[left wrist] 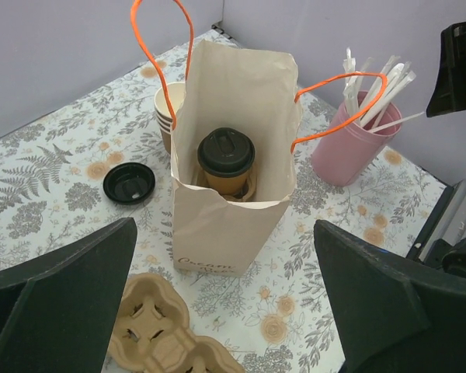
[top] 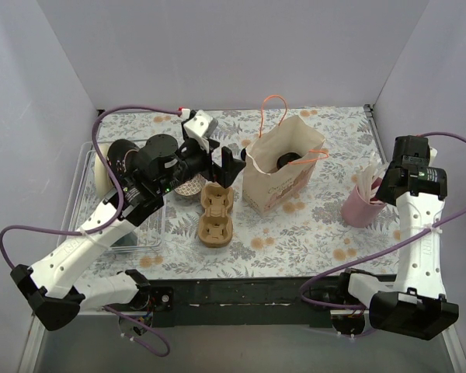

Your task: Pack the takeout coffee

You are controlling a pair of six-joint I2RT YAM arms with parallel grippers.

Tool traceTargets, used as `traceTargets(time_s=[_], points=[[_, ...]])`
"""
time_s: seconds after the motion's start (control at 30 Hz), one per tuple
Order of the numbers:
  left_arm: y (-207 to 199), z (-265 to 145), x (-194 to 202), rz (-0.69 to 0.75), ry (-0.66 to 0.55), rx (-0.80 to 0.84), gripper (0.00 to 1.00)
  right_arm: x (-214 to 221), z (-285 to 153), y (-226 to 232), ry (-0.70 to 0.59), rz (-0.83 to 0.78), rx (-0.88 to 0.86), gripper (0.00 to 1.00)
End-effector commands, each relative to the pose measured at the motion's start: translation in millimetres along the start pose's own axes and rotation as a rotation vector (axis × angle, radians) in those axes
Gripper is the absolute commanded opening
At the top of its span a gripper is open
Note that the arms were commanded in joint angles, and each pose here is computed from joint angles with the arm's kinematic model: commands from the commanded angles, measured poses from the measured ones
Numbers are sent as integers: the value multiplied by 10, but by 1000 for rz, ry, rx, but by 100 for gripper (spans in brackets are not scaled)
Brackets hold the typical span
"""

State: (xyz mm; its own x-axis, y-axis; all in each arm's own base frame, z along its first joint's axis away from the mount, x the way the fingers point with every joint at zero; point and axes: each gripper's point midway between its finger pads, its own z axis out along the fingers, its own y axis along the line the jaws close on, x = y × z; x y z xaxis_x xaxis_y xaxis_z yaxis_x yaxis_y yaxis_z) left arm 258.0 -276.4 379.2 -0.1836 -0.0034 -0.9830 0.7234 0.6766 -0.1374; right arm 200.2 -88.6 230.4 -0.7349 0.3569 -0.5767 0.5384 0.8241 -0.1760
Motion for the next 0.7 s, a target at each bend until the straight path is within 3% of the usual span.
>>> traceTargets(time_s=[0.0, 0.2, 0.67], points=[[30, -164, -178, 30, -62, -17, 98, -101, 106, 46, -35, 13, -28, 52], [58, -159, -172, 46, -56, -29, 98, -177, 219, 189, -57, 32, -93, 46], [82, -131, -160, 57, -53, -39, 98, -104, 372, 189, -29, 28, -69, 38]])
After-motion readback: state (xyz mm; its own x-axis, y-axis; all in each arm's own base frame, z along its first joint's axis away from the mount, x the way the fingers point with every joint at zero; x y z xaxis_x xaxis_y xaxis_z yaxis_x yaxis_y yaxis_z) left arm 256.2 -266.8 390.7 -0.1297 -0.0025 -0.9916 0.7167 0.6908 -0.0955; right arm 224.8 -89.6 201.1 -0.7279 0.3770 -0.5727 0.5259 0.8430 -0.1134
